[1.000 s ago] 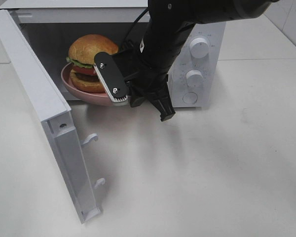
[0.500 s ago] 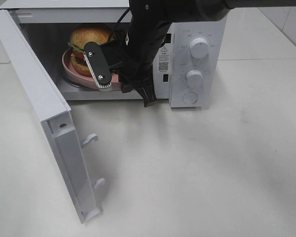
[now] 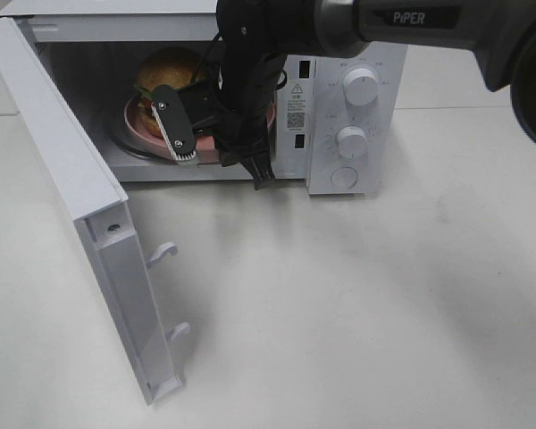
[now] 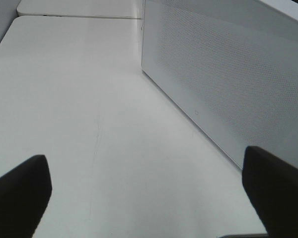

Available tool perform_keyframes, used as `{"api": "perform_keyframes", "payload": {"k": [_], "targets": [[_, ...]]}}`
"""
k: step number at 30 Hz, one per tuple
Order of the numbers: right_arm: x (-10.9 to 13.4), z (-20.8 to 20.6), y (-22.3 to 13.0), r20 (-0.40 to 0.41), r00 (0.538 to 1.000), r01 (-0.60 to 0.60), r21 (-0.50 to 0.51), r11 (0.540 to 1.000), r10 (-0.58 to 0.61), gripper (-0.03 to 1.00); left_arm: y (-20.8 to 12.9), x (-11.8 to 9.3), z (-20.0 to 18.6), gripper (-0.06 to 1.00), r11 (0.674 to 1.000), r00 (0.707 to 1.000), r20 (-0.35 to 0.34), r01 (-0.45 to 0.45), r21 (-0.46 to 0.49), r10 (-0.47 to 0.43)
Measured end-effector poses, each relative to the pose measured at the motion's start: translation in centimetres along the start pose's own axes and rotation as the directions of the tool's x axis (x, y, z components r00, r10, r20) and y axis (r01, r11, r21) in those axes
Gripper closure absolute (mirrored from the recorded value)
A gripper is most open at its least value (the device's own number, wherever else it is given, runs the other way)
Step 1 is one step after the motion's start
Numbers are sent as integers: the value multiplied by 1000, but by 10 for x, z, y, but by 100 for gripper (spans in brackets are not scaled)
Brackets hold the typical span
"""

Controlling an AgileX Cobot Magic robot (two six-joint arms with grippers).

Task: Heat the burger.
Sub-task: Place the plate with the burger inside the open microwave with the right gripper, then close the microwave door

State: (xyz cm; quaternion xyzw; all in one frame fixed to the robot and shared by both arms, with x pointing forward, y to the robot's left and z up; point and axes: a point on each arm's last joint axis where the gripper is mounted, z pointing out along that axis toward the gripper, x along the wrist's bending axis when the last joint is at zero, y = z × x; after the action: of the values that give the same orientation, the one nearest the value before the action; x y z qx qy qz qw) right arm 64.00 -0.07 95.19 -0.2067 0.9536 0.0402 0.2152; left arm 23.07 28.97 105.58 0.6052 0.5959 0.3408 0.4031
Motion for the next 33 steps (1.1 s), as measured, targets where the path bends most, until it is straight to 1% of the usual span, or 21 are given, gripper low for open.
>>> {"api": "perform_keyframes", "payload": {"k": [6, 11, 16, 21, 22, 23, 24, 25, 26, 27, 28, 29, 30, 31, 32, 33], "targets": [[-8, 12, 0, 10, 1000, -3, 13, 1000, 3, 91, 0, 0, 0, -2, 1000, 1000, 0, 0, 0, 0], [-10, 21, 2, 11, 1000, -9, 13, 1000, 9, 91, 0, 0, 0, -2, 1000, 1000, 0, 0, 0, 0], [-12, 26, 2, 31, 999, -6, 12, 1000, 6, 91, 0, 0, 0, -2, 1000, 1000, 0, 0, 0, 0], [-14, 28, 3, 56, 998, -16, 4, 1000, 16, 86, 0, 0, 0, -2, 1000, 1000, 0, 0, 0, 0], [-15, 28, 4, 70, 997, -26, -4, 1000, 27, 82, 0, 0, 0, -2, 1000, 1000, 0, 0, 0, 0], [-15, 28, 4, 70, 997, -26, -4, 1000, 27, 82, 0, 0, 0, -2, 1000, 1000, 0, 0, 0, 0], [-17, 27, 5, 81, 996, -47, -19, 999, 48, 76, 0, 0, 0, -2, 1000, 1000, 0, 0, 0, 0], [-17, 27, 6, 85, 995, -53, -27, 998, 55, 71, 0, 0, 0, -2, 1000, 1000, 0, 0, 0, 0], [-17, 27, 6, 85, 995, -53, -27, 998, 55, 71, 0, 0, 0, -2, 1000, 1000, 0, 0, 0, 0], [-18, 27, 7, 91, 994, -61, -39, 997, 65, 63, 0, 0, 0, -2, 1000, 1000, 0, 0, 0, 0], [-18, 27, 7, 91, 993, -67, -46, 997, 71, 58, 0, 0, 0, -2, 1000, 1000, 0, 0, 0, 0], [-18, 27, 7, 91, 993, -67, -46, 997, 71, 58, 0, 0, 0, -2, 1000, 1000, 0, 0, 0, 0], [-18, 27, 8, 89, 993, -78, -56, 995, 83, 51, 0, 0, 0, -2, 1000, 1000, 0, 0, 0, 0], [-18, 27, 8, 88, 992, -85, -60, 995, 90, 47, 0, 0, 0, -2, 1000, 1000, 0, 0, 0, 0], [-18, 27, 8, 88, 992, -85, -60, 995, 90, 47, 0, 0, 0, -2, 1000, 1000, 0, 0, 0, 0], [-18, 25, 9, 86, 990, -108, -69, 992, 113, 42, 0, 0, 0, -2, 1000, 1000, 0, 0, 0, 0]]}}
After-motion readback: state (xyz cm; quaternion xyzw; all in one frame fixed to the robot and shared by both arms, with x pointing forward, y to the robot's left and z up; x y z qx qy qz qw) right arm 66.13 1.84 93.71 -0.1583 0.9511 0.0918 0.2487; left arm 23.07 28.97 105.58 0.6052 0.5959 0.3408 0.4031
